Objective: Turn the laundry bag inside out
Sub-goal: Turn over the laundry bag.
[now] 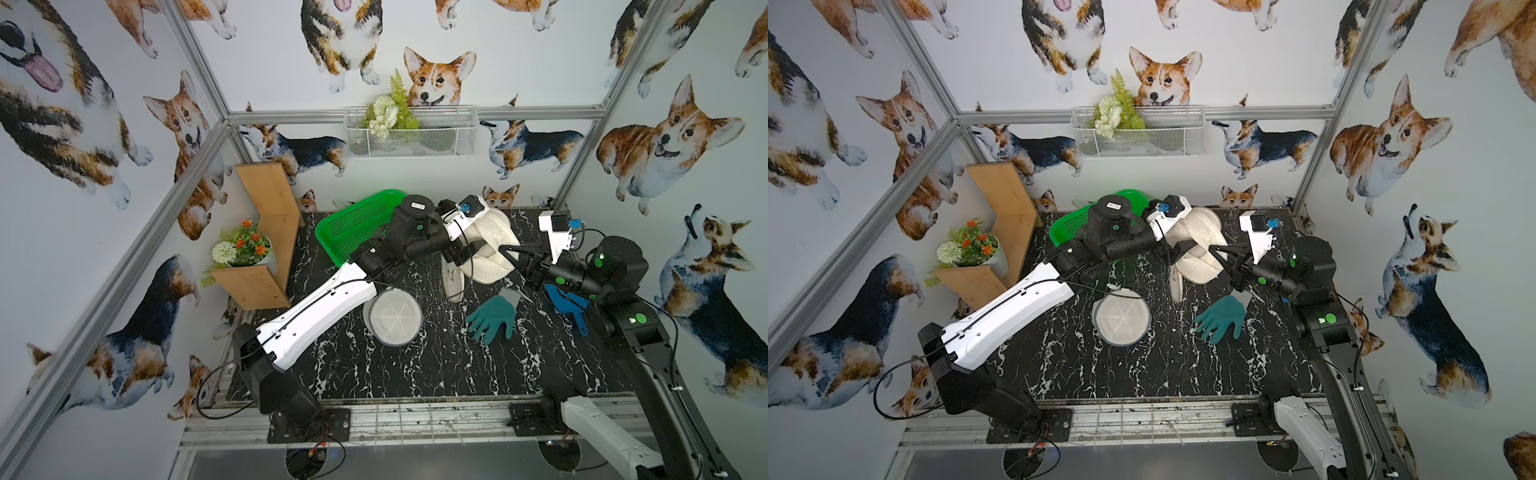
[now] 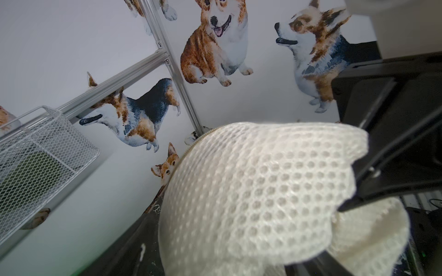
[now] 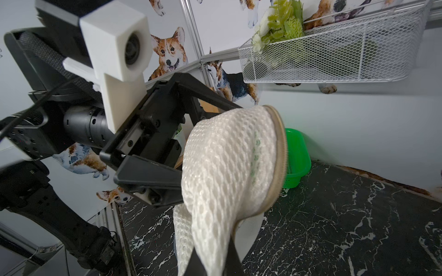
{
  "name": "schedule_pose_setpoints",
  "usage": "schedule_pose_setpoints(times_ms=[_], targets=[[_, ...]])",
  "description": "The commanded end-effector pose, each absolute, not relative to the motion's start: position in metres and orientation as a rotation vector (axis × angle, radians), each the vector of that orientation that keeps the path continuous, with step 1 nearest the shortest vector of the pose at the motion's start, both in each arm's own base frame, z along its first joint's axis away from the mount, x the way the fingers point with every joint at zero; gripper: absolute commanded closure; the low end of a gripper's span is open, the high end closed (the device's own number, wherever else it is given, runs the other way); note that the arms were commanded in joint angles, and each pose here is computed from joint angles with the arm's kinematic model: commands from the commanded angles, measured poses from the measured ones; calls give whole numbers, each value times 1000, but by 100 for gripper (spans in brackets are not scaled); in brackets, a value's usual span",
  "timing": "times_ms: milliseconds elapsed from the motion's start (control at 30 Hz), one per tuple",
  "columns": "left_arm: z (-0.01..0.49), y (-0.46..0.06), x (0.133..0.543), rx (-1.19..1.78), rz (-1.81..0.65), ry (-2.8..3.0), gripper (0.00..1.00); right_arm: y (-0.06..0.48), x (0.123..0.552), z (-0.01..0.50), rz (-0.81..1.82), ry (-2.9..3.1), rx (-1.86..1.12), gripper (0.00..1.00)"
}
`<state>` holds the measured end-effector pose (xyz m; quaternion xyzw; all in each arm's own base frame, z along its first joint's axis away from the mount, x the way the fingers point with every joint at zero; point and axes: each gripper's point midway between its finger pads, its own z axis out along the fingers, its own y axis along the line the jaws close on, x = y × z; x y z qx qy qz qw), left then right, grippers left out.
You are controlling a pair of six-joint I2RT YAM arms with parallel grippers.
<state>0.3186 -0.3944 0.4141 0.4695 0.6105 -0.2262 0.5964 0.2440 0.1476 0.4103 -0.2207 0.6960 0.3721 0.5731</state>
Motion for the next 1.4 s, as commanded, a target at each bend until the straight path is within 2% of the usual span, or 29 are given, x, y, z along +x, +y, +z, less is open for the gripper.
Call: schedule_pose_setpoints(times_ms=[0,167,333,467,600,700,833,933,1000,1200,1367], targets=[[413,-390,338,1053,-357,1430,16,152,237,424,906,1573,-548,100],[409,-378,355,1050,-100,1430,21,151,235,427,904,1570,-543,100],[428,-352,368,967,131,1378,39,149,237,426,882,1582,-533,100],[438,-341,367,965,214,1338,44,150,238,427,887,1582,-535,100],[437,-344,365,995,200,1334,45,151,238,427,901,1584,-543,100],[441,-354,356,1024,92,1324,46,150,239,424,884,1602,-540,100],[433,-375,327,1167,-180,1309,34,148,243,424,856,1614,-532,100],[427,-383,319,1192,-259,1316,30,150,242,424,876,1609,-548,100],[433,-378,326,1136,-225,1317,32,152,241,423,886,1610,-558,100],[451,-362,352,1015,-38,1309,48,156,234,419,918,1621,-596,100],[447,-372,341,1131,-68,1265,50,156,231,410,895,1652,-626,100]])
